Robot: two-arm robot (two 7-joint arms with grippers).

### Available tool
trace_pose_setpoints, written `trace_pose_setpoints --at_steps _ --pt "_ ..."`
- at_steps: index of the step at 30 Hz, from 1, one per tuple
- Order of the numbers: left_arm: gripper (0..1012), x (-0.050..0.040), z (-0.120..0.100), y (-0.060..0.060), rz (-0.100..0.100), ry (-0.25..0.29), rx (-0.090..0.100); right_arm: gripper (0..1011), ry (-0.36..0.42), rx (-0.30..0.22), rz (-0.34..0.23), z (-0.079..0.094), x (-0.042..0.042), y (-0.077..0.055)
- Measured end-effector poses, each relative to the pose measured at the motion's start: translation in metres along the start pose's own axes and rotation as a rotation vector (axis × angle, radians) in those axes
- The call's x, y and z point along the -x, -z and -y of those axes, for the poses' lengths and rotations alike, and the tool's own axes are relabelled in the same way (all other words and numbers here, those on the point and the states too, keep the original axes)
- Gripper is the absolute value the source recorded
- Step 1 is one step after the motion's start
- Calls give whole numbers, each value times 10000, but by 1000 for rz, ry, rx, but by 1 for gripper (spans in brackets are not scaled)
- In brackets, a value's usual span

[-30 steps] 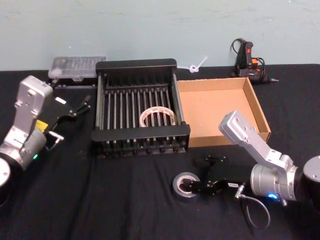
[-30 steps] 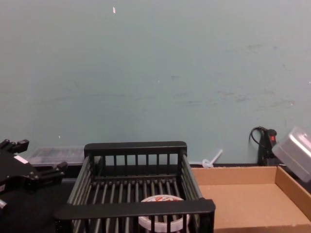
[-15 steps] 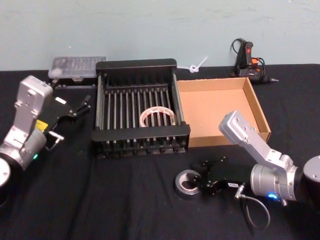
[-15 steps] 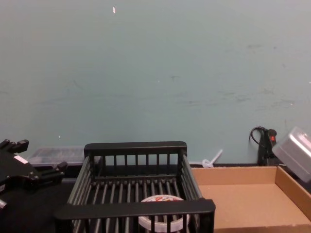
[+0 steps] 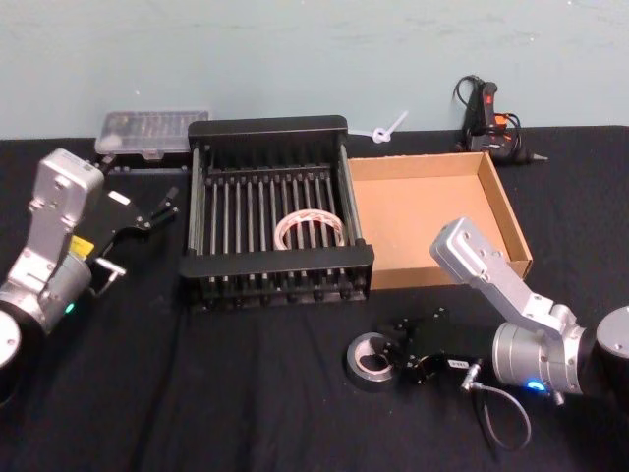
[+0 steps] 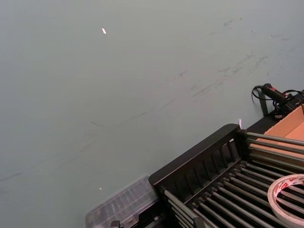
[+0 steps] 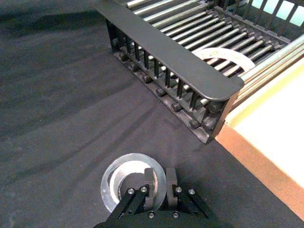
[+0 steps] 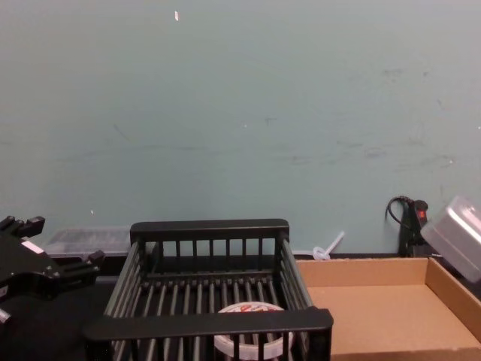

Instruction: Pick up the white tape and place it into the black box , Pick up the silver tape and place it into the brown box.

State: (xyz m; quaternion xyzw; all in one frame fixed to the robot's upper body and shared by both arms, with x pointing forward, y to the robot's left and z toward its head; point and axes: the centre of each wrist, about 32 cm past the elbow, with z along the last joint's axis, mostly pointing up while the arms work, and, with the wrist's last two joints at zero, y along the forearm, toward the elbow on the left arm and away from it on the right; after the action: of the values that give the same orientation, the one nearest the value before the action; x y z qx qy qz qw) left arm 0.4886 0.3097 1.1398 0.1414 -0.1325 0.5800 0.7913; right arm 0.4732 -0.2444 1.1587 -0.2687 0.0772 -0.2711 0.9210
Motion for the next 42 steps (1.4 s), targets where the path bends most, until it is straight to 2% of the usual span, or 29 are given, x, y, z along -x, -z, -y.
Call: trace_pose_setpoints --at_steps 16,26,30,35,42 --pt "1001 0 0 0 0 0 0 159 6 -16 -1 30 -9 -26" --pt "1001 0 0 0 0 0 0 159 44 -73 -14 220 -45 -132" --pt "1001 0 0 0 0 0 0 159 84 -95 -18 323 -95 -176" --pt "1001 0 0 0 0 0 0 159 158 -118 -23 423 -195 -221" --pt "1001 0 0 0 0 0 0 159 258 -135 -36 449 -383 -273"
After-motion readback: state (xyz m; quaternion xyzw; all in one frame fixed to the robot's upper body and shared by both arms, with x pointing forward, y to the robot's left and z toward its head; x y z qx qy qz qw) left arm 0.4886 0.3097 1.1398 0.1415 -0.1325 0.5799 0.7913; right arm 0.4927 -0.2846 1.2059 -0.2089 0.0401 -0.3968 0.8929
